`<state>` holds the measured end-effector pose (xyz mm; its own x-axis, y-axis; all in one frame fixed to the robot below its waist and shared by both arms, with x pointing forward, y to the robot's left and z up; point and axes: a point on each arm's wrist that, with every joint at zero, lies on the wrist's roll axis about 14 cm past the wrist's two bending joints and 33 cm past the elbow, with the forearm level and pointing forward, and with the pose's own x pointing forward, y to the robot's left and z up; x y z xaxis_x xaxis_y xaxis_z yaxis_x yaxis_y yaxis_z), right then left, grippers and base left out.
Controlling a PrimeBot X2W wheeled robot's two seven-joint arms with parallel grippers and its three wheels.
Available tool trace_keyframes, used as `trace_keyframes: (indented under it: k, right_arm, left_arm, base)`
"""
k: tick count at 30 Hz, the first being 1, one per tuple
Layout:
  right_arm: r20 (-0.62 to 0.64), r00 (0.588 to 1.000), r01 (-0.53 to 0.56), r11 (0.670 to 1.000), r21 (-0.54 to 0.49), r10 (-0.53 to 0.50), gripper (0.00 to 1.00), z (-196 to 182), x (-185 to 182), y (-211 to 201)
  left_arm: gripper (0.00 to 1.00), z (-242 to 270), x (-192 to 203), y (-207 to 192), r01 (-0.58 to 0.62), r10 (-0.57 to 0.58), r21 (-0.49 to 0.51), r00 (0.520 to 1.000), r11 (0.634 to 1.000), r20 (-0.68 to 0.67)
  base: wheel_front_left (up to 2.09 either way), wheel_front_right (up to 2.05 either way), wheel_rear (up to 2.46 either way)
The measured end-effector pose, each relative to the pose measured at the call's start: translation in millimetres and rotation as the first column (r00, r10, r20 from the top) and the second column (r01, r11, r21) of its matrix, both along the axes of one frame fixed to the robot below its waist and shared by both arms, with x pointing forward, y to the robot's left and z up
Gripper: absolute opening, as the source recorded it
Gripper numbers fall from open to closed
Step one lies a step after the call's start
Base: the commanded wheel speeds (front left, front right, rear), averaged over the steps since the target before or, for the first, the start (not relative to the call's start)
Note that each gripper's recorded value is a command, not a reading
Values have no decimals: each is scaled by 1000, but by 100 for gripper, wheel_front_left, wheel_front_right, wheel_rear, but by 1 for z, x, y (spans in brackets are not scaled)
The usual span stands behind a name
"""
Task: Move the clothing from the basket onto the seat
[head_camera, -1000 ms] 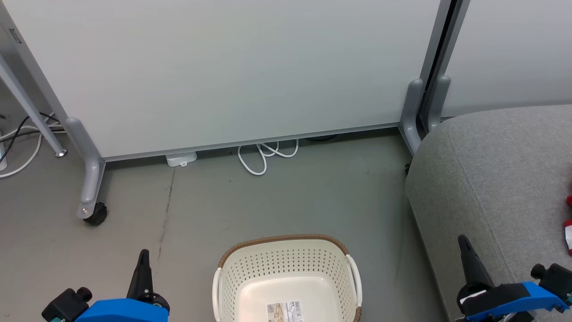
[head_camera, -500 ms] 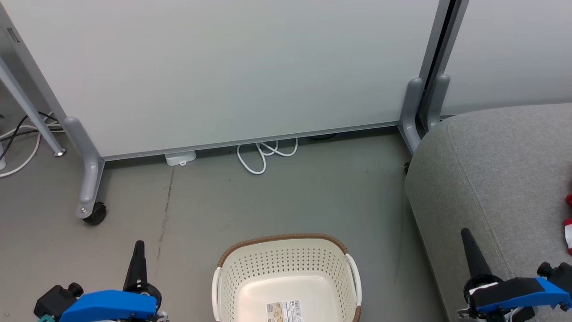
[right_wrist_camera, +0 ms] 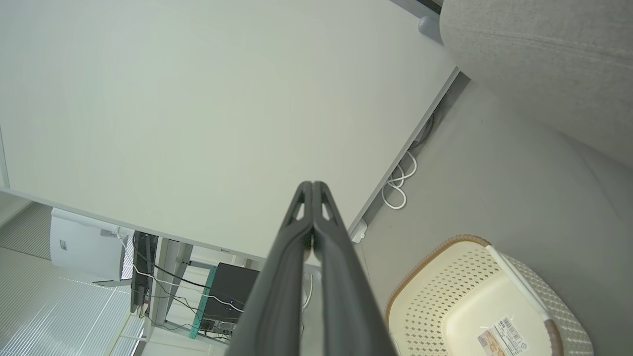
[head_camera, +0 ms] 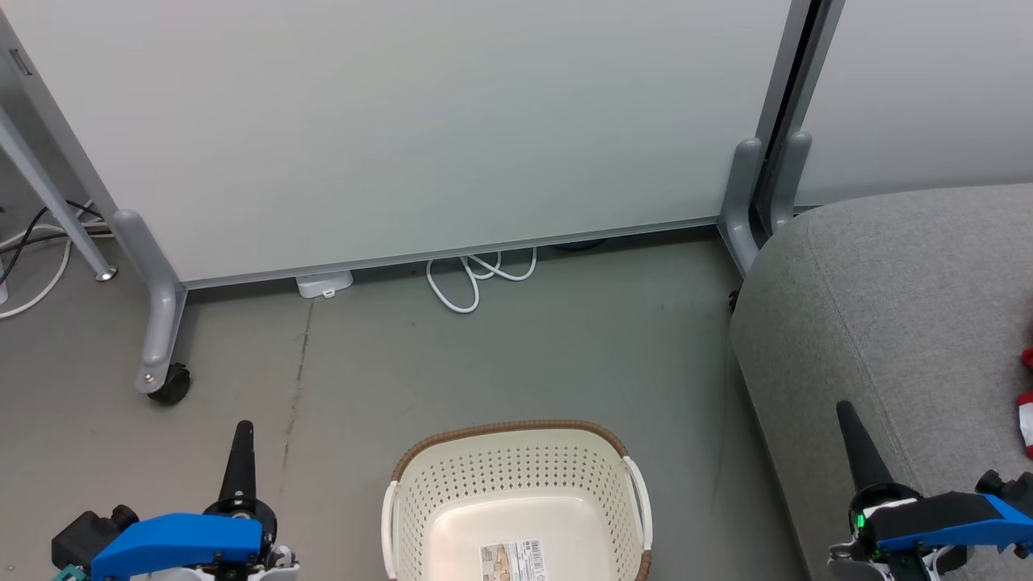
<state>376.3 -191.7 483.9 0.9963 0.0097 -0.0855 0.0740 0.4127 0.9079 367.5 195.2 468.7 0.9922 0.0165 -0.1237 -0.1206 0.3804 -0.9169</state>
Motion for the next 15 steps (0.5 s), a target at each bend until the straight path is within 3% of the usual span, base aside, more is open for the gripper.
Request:
trace_keyframes:
  k: [15]
  right_arm:
    - [20,1000,12,991,136,-15,0,7,4,-2]
  left_arm:
    - [0,10,6,2,-6,10,-124,1000,992,29]
  base:
    - [0,0,0]
